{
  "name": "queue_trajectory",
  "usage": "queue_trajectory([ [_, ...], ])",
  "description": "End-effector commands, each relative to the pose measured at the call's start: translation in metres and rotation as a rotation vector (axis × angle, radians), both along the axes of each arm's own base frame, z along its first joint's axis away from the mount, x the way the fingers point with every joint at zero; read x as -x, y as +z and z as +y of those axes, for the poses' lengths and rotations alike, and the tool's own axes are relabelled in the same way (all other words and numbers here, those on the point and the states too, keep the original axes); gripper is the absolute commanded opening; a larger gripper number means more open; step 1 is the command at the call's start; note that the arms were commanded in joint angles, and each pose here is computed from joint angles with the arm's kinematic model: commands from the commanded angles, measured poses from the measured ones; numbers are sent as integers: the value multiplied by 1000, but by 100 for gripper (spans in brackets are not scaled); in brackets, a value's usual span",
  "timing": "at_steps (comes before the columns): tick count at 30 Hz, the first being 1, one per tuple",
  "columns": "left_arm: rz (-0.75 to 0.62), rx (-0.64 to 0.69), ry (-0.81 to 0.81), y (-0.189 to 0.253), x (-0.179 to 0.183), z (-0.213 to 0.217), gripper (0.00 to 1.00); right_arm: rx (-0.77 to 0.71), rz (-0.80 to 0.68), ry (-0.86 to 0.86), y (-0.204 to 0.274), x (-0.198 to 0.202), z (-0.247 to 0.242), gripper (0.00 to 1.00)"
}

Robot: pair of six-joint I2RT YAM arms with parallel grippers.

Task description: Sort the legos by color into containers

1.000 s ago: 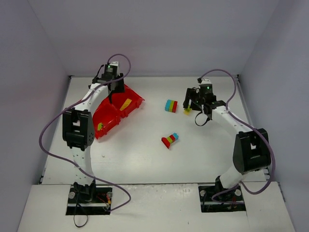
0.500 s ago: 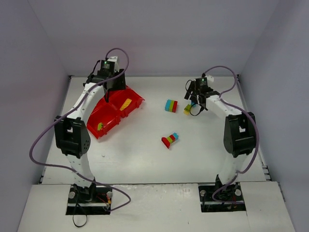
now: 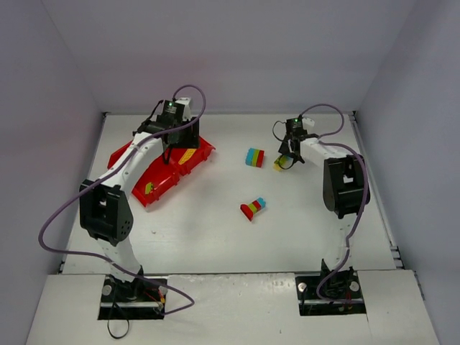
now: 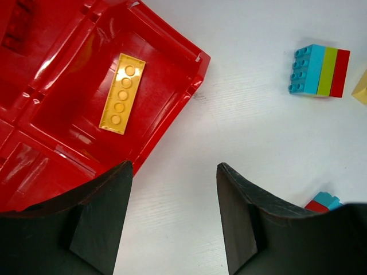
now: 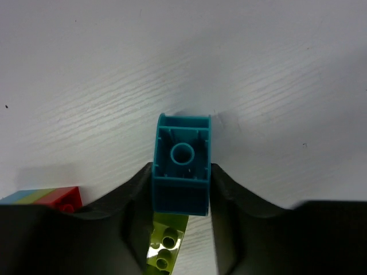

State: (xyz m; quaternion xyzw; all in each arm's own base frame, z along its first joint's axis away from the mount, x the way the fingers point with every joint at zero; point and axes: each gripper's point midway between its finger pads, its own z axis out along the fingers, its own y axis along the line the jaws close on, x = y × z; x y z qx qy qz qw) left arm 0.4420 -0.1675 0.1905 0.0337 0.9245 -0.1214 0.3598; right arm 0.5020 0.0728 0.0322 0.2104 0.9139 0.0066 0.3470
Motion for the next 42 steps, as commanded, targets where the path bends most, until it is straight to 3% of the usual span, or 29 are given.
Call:
queue_trajectory([
  [1,-79,31,-21,33,4,-12,54,17,-97,-27,36,-21,-9,27],
  [3,-86,34,-30,36,4,-16,54,40,-102,-5,41,-21,-11,13],
  [4,-90,39,-35,38,3,-18,54,53,-105,5,44,-21,-12,1],
  [8,-84,83,-76,42,2,-30,54,88,-158,133,76,-18,-4,0],
  [12,-99,164,-111,62,0,-45,54,101,-362,378,134,-9,35,0],
  [13,-69,275,-168,75,4,-66,68,83,-537,659,175,28,77,0],
  [15,-46,311,-169,75,5,-71,70,57,-561,725,181,41,87,0],
  [20,-1,546,-234,99,10,-105,75,26,-636,918,203,81,132,0],
  [27,65,827,-291,128,13,-142,77,-55,-693,1022,214,106,168,0],
  [42,165,938,-371,128,29,-176,77,-58,-740,1063,230,106,183,0],
])
